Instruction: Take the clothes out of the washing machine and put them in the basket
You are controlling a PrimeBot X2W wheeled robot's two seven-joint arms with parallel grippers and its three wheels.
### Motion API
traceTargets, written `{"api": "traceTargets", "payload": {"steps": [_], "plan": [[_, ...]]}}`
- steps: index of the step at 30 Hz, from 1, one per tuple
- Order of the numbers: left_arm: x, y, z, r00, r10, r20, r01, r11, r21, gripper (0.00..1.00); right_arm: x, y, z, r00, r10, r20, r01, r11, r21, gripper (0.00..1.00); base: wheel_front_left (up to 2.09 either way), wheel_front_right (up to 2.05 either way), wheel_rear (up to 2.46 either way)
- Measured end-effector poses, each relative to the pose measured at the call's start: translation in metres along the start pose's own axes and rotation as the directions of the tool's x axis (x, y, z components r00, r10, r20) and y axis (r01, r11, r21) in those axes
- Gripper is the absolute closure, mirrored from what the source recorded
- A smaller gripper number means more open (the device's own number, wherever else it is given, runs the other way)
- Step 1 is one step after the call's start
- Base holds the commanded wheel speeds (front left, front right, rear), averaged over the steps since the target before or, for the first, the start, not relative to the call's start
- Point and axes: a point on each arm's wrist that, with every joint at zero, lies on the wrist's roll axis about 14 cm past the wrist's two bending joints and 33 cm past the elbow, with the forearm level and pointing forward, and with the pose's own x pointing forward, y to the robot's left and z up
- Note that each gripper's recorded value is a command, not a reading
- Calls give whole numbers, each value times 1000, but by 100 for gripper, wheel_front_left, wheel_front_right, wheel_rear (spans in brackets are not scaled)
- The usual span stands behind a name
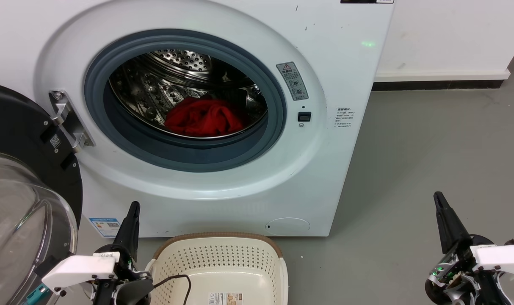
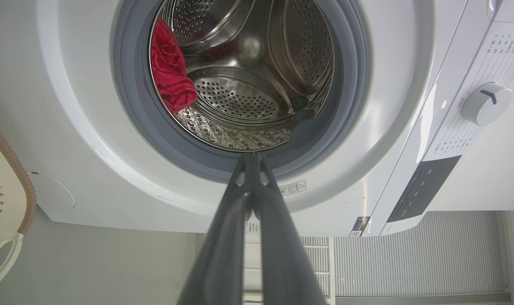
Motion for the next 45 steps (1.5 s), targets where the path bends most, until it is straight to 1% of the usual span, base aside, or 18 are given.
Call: {"api": "traceTargets", "payload": {"steps": [36,37,38,39,41,45], "plan": [[0,0,0,1000,0,0,0,1000,0,100,0,0,0,1000,0,0,0,1000,0,100,0,0,0],[-1,2,0,1000,6,-1,-6,1000,-1,0,-1,-2,0,1000,-6,0,6,1000,1,0,0,0,0],[-5,13,-1,999,38,0,-38,999,-4,100,-5,-13,0,999,-37,1,37,999,4,100,0,0,0],[-8,19,-1,998,58,0,-58,998,-6,0,-8,-19,0,998,-55,2,55,998,6,0,0,0,0],[-12,27,-1,997,80,5,-80,997,-5,0,-13,-27,1,997,-79,10,79,997,8,0,0,0,0],[-12,25,1,997,75,19,-76,996,38,0,-13,-28,4,996,-83,30,84,996,-27,0,0,0,0]]}}
